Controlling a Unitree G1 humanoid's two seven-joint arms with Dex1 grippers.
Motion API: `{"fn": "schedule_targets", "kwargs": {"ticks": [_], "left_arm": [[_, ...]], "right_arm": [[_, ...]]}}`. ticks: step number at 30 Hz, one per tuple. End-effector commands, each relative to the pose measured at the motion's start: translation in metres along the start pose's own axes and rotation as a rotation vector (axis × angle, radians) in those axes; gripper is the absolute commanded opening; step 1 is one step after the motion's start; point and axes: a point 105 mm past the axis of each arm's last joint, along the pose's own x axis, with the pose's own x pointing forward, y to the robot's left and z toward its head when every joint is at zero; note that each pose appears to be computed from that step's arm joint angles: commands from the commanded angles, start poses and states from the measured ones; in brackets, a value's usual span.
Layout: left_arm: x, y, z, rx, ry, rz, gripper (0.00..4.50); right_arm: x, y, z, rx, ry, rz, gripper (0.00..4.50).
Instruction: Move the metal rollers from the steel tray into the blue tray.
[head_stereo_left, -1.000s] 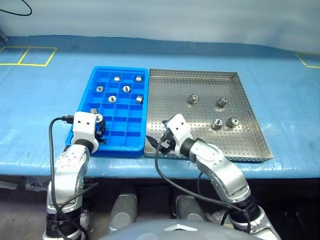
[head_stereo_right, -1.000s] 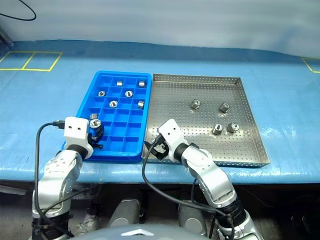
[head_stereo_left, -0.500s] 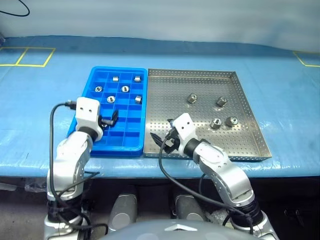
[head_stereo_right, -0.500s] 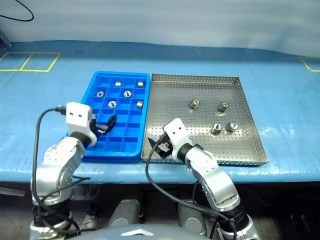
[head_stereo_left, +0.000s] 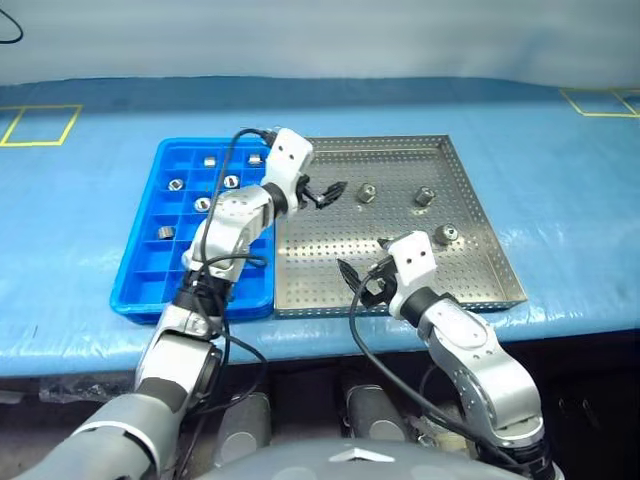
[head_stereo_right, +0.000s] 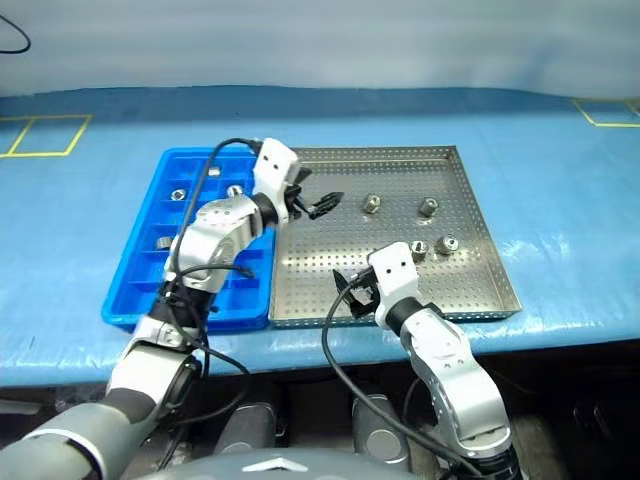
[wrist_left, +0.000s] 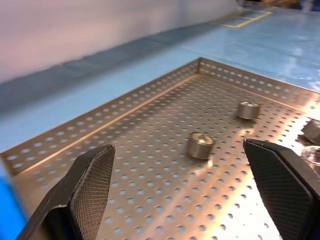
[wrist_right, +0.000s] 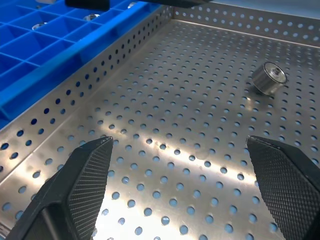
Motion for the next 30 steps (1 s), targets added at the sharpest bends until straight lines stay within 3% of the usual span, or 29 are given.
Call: {"fn": "schedule_targets", "kwargs": {"ticks": [1, 14, 30], "left_arm": [[0.025, -0.03, 0.007, 0.076, -0.021, -0.128, 4.48], [0.065, -0.076, -0.021, 0.172, 0.038, -0.237, 4.48], [0.081, -0.075, -0.044, 0.209, 0.129, -0.1, 4.48]], "right_arm": [[-0.012, -0.009, 0.011, -0.011, -0.045, -0.064, 4.5], [-0.036, -0.028, -0.004, 0.027, -0.003, -0.244, 4.5], [-0.043, -0.031, -0.004, 0.044, -0.012, -0.299, 4.5]]}}
